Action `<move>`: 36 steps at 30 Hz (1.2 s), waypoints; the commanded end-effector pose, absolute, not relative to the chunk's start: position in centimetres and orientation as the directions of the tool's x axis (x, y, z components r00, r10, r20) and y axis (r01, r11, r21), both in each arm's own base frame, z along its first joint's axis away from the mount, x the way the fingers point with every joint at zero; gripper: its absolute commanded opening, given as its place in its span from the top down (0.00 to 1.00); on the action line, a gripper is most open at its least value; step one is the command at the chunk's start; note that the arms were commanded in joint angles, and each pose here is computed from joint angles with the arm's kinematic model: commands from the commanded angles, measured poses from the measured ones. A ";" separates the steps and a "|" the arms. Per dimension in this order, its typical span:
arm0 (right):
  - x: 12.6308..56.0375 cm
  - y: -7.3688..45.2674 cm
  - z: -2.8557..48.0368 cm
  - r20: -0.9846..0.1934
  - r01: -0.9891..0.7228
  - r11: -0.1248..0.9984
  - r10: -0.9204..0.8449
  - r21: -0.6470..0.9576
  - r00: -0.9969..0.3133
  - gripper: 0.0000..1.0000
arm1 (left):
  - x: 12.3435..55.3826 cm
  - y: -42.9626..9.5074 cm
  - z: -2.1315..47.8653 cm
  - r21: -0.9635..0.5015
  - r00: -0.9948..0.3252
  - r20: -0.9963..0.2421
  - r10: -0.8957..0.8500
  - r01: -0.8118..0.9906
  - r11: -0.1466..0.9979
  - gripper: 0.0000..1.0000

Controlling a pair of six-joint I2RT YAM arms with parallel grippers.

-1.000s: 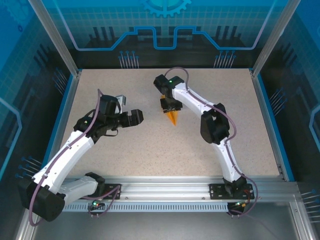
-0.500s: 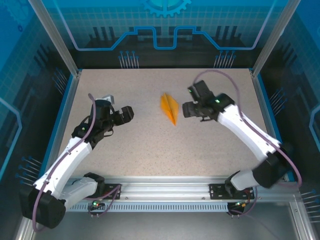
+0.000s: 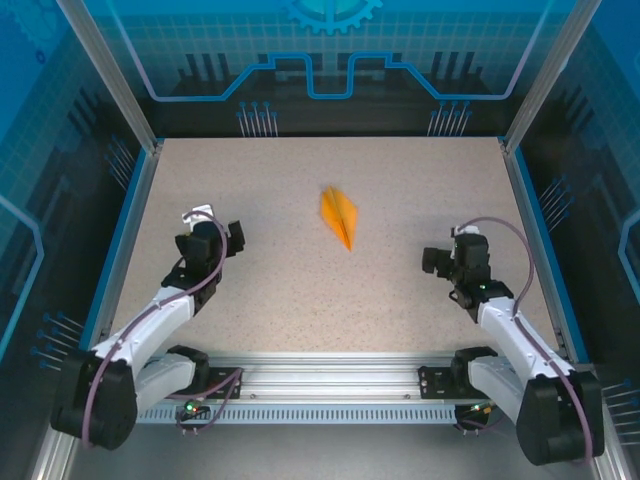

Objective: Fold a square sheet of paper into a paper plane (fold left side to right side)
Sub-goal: Reset both arms

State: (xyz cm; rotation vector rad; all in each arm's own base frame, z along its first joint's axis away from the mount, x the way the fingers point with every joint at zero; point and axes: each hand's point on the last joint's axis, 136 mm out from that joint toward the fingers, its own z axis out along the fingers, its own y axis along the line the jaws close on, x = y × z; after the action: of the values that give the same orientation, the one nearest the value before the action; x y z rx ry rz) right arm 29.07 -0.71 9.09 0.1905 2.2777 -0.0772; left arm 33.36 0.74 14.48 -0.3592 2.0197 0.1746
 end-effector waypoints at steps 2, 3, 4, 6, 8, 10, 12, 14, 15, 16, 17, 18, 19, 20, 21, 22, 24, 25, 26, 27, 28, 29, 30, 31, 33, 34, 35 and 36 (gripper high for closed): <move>33.1 -0.6 12.2 -0.893 0.086 0.996 0.041 0.003 -0.449 0.00 | 35.1 0.9 13.3 0.012 -0.396 -0.913 -0.099 -0.267 0.964 0.01; 33.4 -0.7 12.0 -0.902 0.079 0.997 0.028 -0.008 -0.431 0.00 | 35.4 0.4 12.7 0.023 -0.404 -0.912 -0.076 -0.234 0.972 0.01; 33.7 -0.5 11.9 -0.909 0.064 0.998 0.017 -0.011 -0.416 0.00 | 35.7 0.2 12.4 0.028 -0.407 -0.911 -0.064 -0.216 0.976 0.01; 34.5 -0.2 12.0 -0.918 0.035 0.999 0.005 -0.010 -0.397 0.00 | 36.2 -0.7 11.8 0.021 -0.394 -0.918 -0.041 -0.152 0.988 0.01; 35.3 0.1 12.2 -0.931 0.012 1.000 -0.006 -0.011 -0.365 0.00 | 36.5 -1.3 11.7 0.009 -0.386 -0.922 -0.032 -0.103 0.995 0.01; 36.1 0.2 12.4 -0.940 -0.002 1.000 -0.017 -0.017 -0.342 0.00 | 36.9 -2.1 11.8 -0.002 -0.365 -0.931 -0.018 -0.044 0.999 0.01; 37.1 0.5 12.3 -0.941 -0.028 0.999 -0.034 -0.026 -0.338 0.00 | 37.2 -2.6 12.0 -0.015 -0.342 -0.940 -0.014 0.001 1.000 0.01; 38.0 0.9 12.1 -0.935 -0.058 0.998 -0.026 -0.005 -0.355 0.00 | 37.5 -2.9 12.0 -0.012 -0.337 -0.941 0.003 0.042 0.999 0.01; 38.3 1.4 11.7 -0.935 -0.081 0.997 -0.026 0.003 -0.354 0.00 | 37.6 -3.1 11.8 -0.014 -0.332 -0.943 0.008 0.064 0.998 0.01; 38.6 1.6 11.4 -0.937 -0.095 0.995 -0.028 0.006 -0.349 0.00 | 37.7 -3.1 11.6 -0.017 -0.318 -0.948 0.007 0.071 0.997 0.01; 38.7 1.9 11.0 -0.937 -0.116 0.993 -0.035 0.005 -0.347 0.00 | 37.8 -2.9 11.3 -0.020 -0.309 -0.951 0.003 0.071 0.997 0.01; 39.0 2.3 10.6 -0.934 -0.131 0.991 -0.043 0.004 -0.354 0.00 | 38.0 -2.8 10.9 -0.028 -0.309 -0.951 -0.003 0.074 0.997 0.01; 39.1 2.4 10.1 -0.930 -0.141 0.990 -0.049 0.003 -0.364 0.00 | 38.1 -2.8 10.5 -0.033 -0.314 -0.949 -0.006 0.083 0.996 0.01; 39.3 2.6 9.6 -0.927 -0.152 0.988 -0.056 0.001 -0.370 0.00 | 38.1 -2.8 10.1 -0.038 -0.320 -0.947 -0.007 0.090 0.995 0.01; 39.4 2.9 9.6 -0.930 -0.166 0.986 -0.067 -0.006 -0.362 0.00 | 38.2 -2.9 9.8 -0.040 -0.321 -0.947 -0.007 0.097 0.994 0.01; 39.4 3.1 9.4 -0.921 -0.171 0.985 -0.072 -0.006 -0.382 0.00 | 38.3 -2.9 9.5 -0.044 -0.323 -0.947 -0.009 0.101 0.994 0.01; 39.4 3.1 9.3 -0.920 -0.173 0.985 -0.075 -0.008 -0.384 0.00 | 38.6 -2.7 9.4 -0.064 -0.344 -0.939 -0.024 0.106 0.992 0.01; 39.5 3.1 9.4 -0.922 -0.170 0.985 -0.075 -0.011 -0.379 0.00 | 38.9 -2.5 9.4 -0.075 -0.349 -0.937 -0.037 0.099 0.992 0.01; 39.6 3.1 9.3 -0.920 -0.166 0.986 -0.078 -0.014 -0.385 0.00 | 39.2 -2.0 9.2 -0.091 -0.374 -0.926 -0.055 0.078 0.993 0.01; 39.6 3.2 9.4 -0.921 -0.166 0.986 -0.079 -0.016 -0.382 0.00 | 39.6 -1.2 9.2 -0.113 -0.387 -0.918 -0.090 0.039 0.993 0.01; 39.6 3.2 9.4 -0.920 -0.165 0.986 -0.081 -0.018 -0.383 0.00 | 39.6 -0.7 9.1 -0.127 -0.392 -0.913 -0.109 0.021 0.992 0.01; 39.6 3.1 9.4 -0.920 -0.161 0.987 -0.082 -0.021 -0.384 0.00 | 39.6 -0.7 9.0 -0.126 -0.391 -0.914 -0.108 0.019 0.992 0.01; 39.6 3.2 9.4 -0.919 -0.159 0.987 -0.086 -0.027 -0.384 0.00 | 39.6 -0.7 9.1 -0.126 -0.391 -0.914 -0.108 0.020 0.992 0.01; 39.6 3.3 9.4 -0.918 -0.157 0.987 -0.095 -0.036 -0.384 0.00 | 39.6 -0.7 9.1 -0.125 -0.391 -0.914 -0.108 0.019 0.992 0.01; 39.6 3.3 9.3 -0.917 -0.153 0.987 -0.101 -0.044 -0.386 0.00 | 39.6 -0.7 9.1 -0.125 -0.391 -0.914 -0.108 0.019 0.992 0.01; 39.7 3.3 9.3 -0.918 -0.152 0.987 -0.100 -0.043 -0.385 0.00 | 39.6 -0.6 9.0 -0.125 -0.393 -0.913 -0.108 0.018 0.992 0.01; 39.7 3.3 9.4 -0.918 -0.153 0.987 -0.100 -0.044 -0.384 0.00 | 39.6 -0.7 9.1 -0.124 -0.391 -0.914 -0.107 0.019 0.992 0.01; 39.6 3.4 9.3 -0.917 -0.154 0.987 -0.101 -0.044 -0.385 0.00 | 39.6 -0.6 9.1 -0.123 -0.389 -0.915 -0.107 0.019 0.992 0.01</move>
State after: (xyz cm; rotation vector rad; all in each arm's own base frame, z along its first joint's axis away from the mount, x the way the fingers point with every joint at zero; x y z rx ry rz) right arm 38.83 3.22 8.19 -0.1684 2.0115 0.0820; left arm 39.22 -0.31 8.65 -0.0696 1.9779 -0.1031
